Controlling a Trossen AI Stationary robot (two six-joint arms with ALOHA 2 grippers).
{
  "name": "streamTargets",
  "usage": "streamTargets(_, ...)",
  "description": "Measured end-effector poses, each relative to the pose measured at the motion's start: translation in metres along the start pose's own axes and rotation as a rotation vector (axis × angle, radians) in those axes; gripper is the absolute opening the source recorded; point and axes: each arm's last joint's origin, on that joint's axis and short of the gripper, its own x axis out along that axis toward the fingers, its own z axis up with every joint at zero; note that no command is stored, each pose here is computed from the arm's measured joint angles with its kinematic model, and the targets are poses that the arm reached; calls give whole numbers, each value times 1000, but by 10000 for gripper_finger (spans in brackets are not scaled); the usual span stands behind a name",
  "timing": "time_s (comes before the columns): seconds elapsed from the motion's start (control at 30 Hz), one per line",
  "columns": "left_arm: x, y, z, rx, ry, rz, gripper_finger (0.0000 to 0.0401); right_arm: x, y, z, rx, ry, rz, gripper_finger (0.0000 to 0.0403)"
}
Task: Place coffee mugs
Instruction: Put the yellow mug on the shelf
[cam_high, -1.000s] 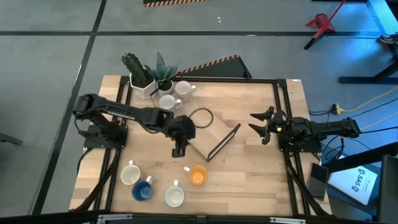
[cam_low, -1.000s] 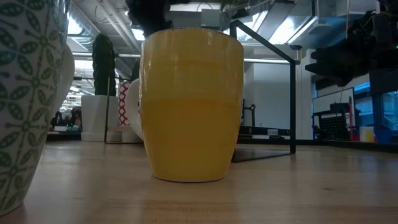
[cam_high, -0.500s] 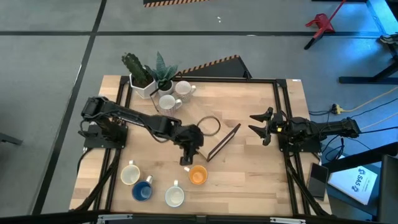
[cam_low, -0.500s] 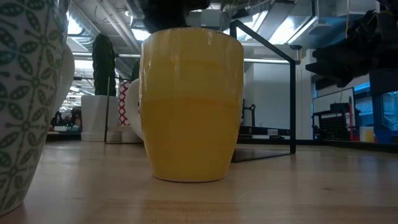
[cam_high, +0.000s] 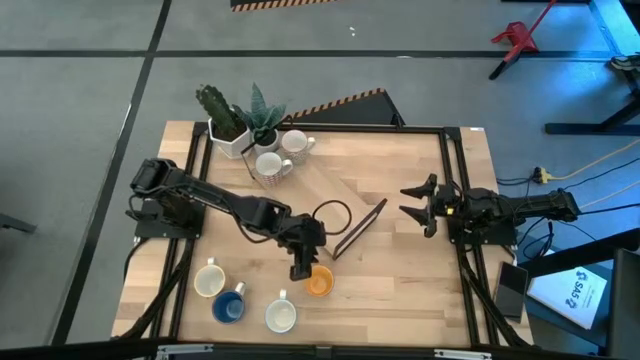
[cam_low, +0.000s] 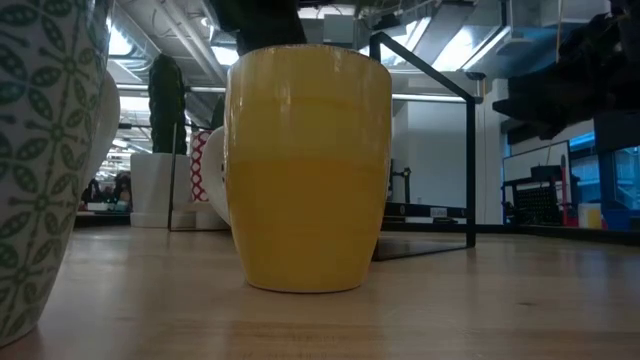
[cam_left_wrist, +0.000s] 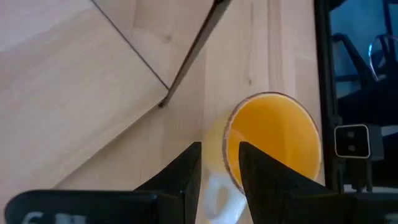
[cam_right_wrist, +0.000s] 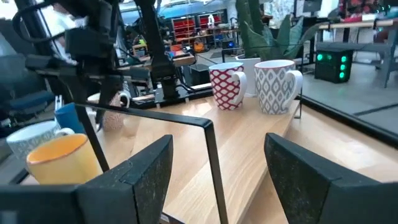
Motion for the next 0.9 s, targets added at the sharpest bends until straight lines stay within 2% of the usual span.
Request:
streamTargets(0.17, 0, -1, 0, -31, -5, 8, 102, 0, 0, 0, -56, 0, 0, 241)
streamTargets(0.43, 5, -15, -11, -16, 29, 11, 102, 0, 0, -1, -60, 6, -1, 241)
streamTargets(0.63, 5, -16, -12, -30, 2, 82, 102, 1, 0, -1, -60, 8, -1, 241)
streamTargets(0.9, 26, -19, -18, -34, 31, 91, 102, 1, 0, -1, -61, 16, 9, 241)
